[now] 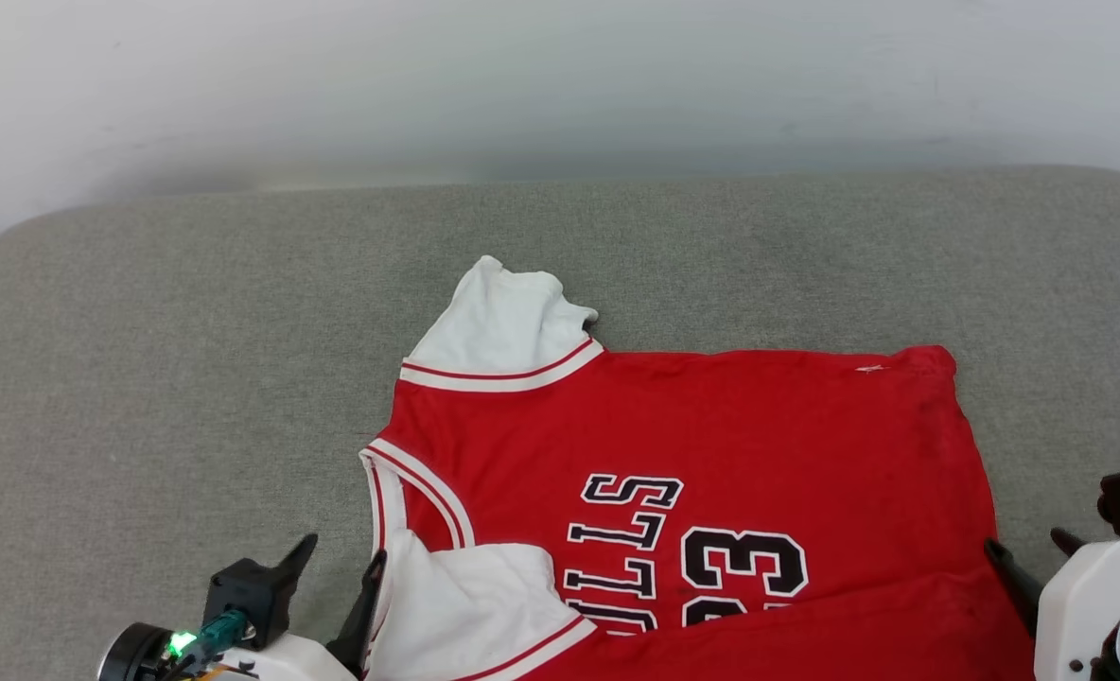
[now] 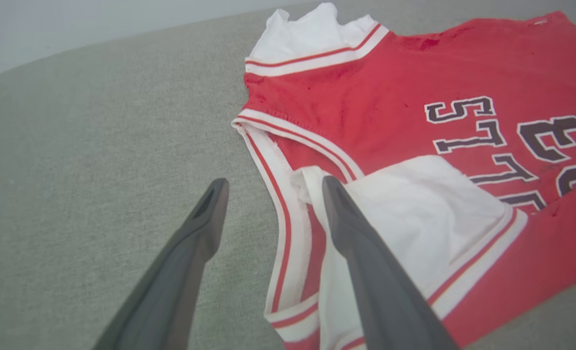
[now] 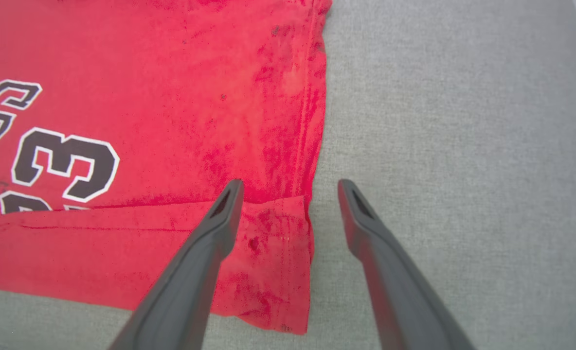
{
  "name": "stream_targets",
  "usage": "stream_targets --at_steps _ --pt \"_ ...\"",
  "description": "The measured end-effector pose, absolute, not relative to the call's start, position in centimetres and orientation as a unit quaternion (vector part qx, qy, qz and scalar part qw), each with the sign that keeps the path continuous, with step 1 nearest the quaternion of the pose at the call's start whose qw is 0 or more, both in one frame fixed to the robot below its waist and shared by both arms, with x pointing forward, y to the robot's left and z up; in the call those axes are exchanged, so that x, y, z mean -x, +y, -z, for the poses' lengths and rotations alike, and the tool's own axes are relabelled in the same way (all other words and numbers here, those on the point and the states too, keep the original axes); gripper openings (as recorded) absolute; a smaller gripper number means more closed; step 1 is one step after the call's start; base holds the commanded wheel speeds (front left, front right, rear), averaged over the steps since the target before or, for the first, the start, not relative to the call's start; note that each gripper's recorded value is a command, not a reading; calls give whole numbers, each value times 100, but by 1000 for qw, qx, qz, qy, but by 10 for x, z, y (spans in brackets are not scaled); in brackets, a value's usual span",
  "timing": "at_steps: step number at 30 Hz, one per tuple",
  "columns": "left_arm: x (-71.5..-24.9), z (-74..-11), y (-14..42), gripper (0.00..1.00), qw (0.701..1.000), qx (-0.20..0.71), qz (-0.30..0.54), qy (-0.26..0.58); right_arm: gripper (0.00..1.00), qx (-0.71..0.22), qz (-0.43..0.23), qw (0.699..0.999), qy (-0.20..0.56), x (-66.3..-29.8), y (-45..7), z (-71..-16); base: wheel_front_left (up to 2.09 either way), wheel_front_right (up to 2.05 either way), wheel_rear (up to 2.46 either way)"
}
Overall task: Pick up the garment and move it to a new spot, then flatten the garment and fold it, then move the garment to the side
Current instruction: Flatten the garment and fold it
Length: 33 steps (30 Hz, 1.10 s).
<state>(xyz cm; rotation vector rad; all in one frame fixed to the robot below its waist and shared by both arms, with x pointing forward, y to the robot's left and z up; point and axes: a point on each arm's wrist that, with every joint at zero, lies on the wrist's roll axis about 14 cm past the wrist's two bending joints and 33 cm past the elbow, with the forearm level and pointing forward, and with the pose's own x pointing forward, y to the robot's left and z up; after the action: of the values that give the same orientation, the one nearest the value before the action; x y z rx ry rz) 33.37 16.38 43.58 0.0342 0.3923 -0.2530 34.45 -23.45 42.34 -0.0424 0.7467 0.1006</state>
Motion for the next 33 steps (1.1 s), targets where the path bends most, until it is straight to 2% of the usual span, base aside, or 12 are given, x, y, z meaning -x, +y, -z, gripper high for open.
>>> stream_targets --at_steps 8,18,28,33 --pt "-367 -506 167 100 995 1 98 16 100 12 -64 983 171 -384 -219 -500 0 0 0" --pt "-381 -562 159 100 992 34 85 -89 100 -21 -72 997 -5 -391 -197 -546 0 0 0" --pt "-389 -549 150 100 989 36 117 -80 100 -36 -55 997 -42 -392 -198 -545 0 0 0" --pt "-412 -541 144 100 985 -3 164 -56 100 -33 -43 998 -43 -397 -206 -543 0 0 0"
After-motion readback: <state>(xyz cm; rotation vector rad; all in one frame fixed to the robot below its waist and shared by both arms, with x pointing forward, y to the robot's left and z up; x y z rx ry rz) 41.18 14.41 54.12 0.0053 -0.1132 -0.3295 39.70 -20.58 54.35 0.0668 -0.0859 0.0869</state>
